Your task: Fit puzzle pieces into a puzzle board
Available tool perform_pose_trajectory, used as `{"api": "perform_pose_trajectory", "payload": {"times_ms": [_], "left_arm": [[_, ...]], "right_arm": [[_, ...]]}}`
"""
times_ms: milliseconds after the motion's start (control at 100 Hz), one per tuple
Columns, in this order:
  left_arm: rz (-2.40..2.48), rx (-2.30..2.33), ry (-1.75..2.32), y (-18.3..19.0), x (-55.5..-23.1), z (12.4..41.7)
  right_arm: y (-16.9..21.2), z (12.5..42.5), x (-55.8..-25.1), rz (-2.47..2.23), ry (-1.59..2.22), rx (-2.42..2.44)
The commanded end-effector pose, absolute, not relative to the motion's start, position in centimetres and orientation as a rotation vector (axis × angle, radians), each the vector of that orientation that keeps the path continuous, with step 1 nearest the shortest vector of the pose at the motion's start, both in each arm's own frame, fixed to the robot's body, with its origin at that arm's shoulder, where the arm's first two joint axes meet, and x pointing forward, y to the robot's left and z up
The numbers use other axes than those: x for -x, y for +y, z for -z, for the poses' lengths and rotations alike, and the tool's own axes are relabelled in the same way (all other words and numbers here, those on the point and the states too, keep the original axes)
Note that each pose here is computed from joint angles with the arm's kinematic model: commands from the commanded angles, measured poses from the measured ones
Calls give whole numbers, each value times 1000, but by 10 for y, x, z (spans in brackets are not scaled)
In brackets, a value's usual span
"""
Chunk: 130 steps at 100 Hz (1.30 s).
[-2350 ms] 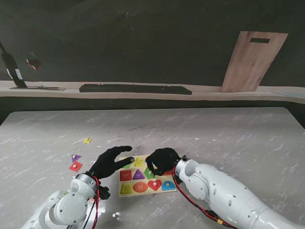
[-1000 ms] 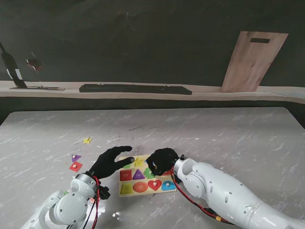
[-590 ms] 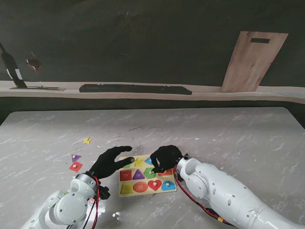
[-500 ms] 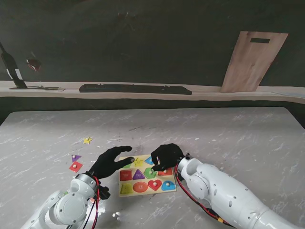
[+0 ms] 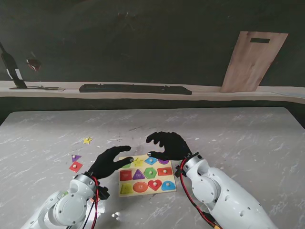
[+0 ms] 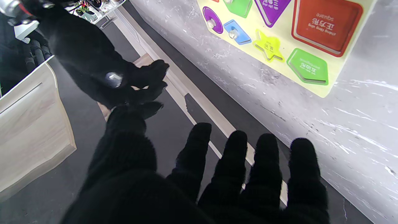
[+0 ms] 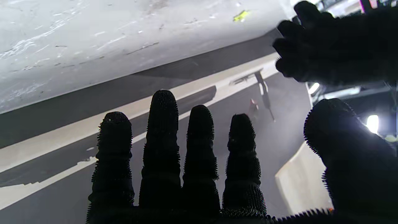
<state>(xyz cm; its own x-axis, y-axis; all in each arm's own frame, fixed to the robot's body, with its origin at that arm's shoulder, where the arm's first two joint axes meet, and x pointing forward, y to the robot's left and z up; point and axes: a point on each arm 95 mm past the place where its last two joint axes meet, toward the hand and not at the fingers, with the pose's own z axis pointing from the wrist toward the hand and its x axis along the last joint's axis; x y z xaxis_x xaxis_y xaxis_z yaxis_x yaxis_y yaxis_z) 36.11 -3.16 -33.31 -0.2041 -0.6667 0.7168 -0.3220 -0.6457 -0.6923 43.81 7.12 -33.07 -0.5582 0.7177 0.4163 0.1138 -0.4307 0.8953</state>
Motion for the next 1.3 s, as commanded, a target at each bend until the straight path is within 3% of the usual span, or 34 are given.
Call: {"api": "perform_pose_trajectory", "payload": {"times_ms": [0,520,900,1290], "left_arm": [[1940,1790,1158,-32,-358,332],[1950,1758,1142,-28,-352,328],[1958,1708,1187,-16,-345,325],[2024,1655,1425,3,-338,312]], "right_arm": [[77,328,-429,-2065,1371,-1220],[46,312,-396,-2523,1023,-1648],[41,312,-405,-2553,1029,-1815],[35,313,-409,-2508,1171,-1648]]}}
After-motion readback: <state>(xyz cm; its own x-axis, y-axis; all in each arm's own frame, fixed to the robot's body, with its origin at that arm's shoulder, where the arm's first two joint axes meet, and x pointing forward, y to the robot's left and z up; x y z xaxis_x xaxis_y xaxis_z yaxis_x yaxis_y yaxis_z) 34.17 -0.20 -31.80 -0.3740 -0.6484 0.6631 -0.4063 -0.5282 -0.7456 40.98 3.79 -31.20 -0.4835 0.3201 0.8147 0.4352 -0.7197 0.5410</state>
